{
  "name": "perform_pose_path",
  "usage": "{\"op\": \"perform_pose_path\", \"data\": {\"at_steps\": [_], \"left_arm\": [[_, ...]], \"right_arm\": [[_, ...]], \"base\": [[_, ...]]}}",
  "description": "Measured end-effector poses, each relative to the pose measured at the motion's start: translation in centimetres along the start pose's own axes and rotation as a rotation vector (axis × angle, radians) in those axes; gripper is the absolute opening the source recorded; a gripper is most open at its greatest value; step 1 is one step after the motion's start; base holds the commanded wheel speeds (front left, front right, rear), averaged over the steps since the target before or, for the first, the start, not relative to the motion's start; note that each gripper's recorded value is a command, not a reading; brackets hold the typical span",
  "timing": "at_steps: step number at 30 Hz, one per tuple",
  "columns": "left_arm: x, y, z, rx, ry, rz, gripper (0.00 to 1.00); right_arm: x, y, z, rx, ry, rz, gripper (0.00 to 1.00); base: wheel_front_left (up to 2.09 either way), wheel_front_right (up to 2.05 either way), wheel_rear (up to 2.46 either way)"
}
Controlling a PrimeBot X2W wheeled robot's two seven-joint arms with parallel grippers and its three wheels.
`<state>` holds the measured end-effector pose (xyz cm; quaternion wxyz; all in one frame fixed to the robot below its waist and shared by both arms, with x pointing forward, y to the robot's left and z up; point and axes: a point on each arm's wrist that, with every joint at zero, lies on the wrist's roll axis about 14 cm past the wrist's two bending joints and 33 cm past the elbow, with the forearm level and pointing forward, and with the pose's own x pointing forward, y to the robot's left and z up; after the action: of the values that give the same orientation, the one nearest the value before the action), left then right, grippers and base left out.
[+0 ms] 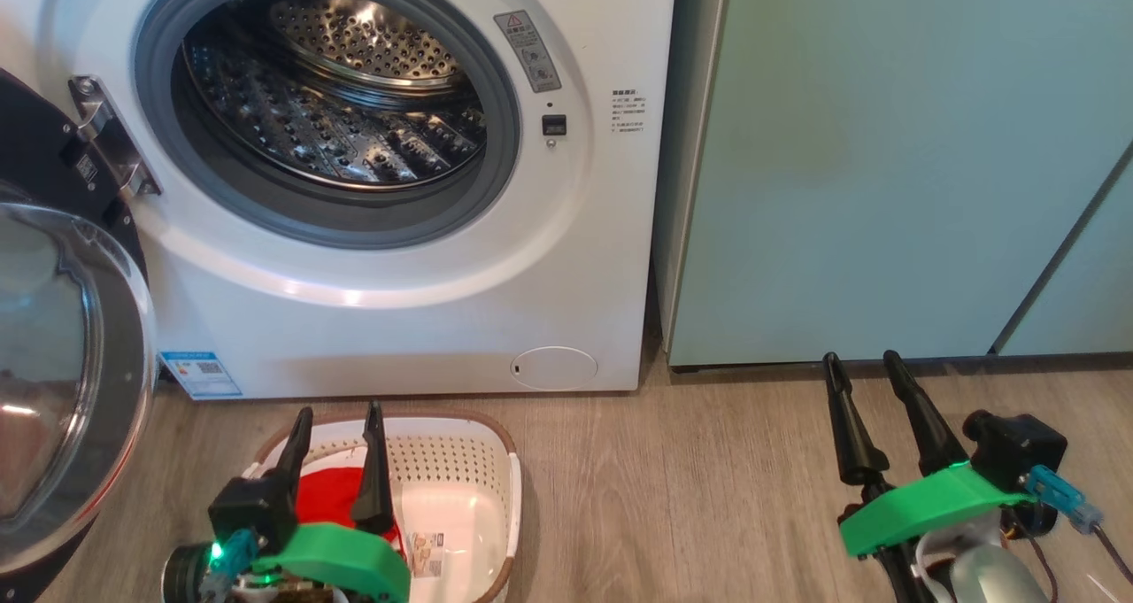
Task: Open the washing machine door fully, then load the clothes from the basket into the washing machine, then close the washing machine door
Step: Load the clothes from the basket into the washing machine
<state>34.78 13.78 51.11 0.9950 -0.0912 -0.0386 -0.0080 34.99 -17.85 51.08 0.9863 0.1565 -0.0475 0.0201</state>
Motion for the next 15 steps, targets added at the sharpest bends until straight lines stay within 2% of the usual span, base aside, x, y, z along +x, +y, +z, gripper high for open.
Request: {"op": "perform_pose_path", "data": {"at_steps": [15], "left_arm": [[-0.11,0.36,-0.64,0.012,0.019,0.008,1.00]], "right_arm": [[0.33,0.21,-0.40,0.009,0.011,0.006,1.00]], "base": [[0.00,0.00,0.00]]}}
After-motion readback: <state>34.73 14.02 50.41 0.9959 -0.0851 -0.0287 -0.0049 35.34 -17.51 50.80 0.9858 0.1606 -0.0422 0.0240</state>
